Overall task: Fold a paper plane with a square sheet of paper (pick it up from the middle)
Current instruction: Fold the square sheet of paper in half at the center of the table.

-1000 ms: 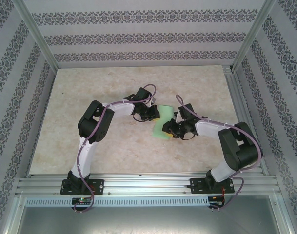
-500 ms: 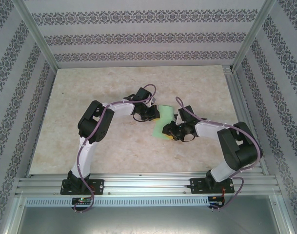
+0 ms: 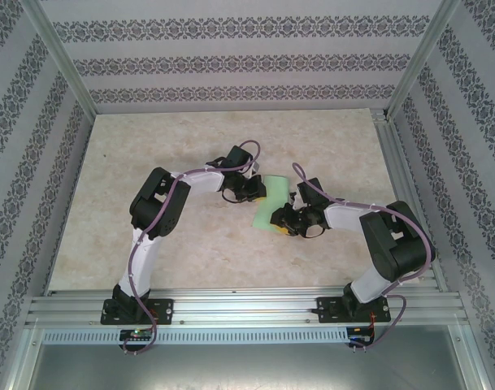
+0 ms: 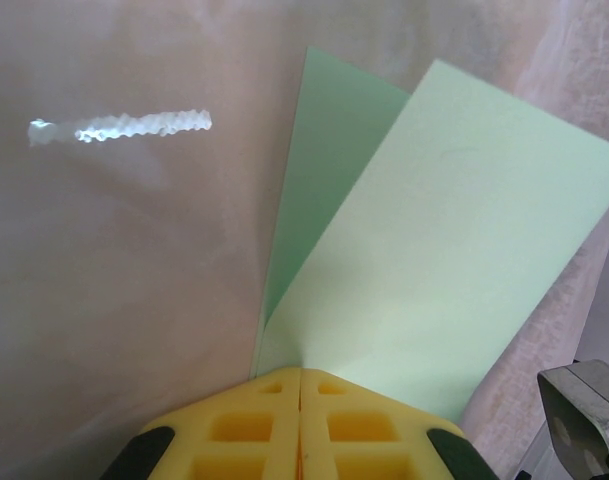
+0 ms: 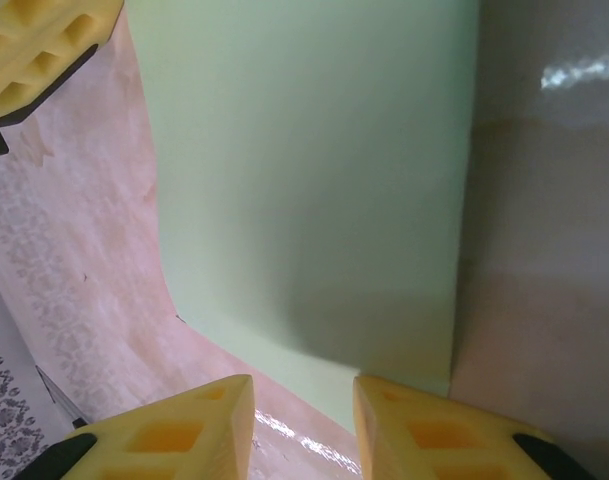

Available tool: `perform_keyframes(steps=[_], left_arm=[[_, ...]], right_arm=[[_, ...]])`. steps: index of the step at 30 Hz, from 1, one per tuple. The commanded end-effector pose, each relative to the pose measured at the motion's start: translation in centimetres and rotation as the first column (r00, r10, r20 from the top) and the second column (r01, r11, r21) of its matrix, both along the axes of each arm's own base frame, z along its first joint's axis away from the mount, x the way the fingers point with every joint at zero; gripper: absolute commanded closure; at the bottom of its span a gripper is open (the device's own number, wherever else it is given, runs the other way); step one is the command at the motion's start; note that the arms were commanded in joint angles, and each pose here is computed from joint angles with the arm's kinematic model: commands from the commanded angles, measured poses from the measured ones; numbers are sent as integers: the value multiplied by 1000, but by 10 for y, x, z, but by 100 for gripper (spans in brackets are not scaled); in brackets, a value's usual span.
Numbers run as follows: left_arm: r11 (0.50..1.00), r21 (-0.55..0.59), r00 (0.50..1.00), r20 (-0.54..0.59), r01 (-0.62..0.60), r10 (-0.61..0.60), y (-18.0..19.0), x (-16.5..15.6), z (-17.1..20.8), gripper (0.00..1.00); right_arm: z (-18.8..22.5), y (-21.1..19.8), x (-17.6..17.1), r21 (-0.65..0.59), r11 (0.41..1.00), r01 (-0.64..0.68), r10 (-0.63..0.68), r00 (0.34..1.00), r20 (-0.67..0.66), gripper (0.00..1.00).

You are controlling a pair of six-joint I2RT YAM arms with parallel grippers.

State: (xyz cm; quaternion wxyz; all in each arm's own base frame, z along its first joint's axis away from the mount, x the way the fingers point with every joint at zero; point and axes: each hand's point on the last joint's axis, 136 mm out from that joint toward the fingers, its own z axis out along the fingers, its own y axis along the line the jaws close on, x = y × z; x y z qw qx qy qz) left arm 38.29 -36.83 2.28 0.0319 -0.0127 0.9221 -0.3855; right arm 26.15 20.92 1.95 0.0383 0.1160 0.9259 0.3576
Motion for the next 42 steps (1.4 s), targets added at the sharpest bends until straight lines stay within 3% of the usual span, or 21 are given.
perform_keyframes(steps=[1,7,15,23,33,42], left_arm=[[998,63,998,-56,29,-25,3,-15,-25,91],[998,61,998,-53,29,-26,2,-15,-23,90],[997,61,998,-54,41,-38,2,-15,-23,90],[997,62,998,-61,38,-34,1,-15,-27,90],[997,71,997,-65,38,-33,3,-17,-29,91],[997,69,997,-66,39,-35,2,-16,-28,91]], right_arm=[[1,-8,-4,-55,998,10,-10,1000,-4,67],[42,-16,39,-68,996,51,-42,990,132,67],[31,-22,78,-69,995,74,-62,986,156,69],[-20,-33,68,-96,993,75,-71,996,49,68],[47,-21,96,-7,998,58,-56,980,193,66],[17,-26,106,-26,998,55,-51,990,132,67]])
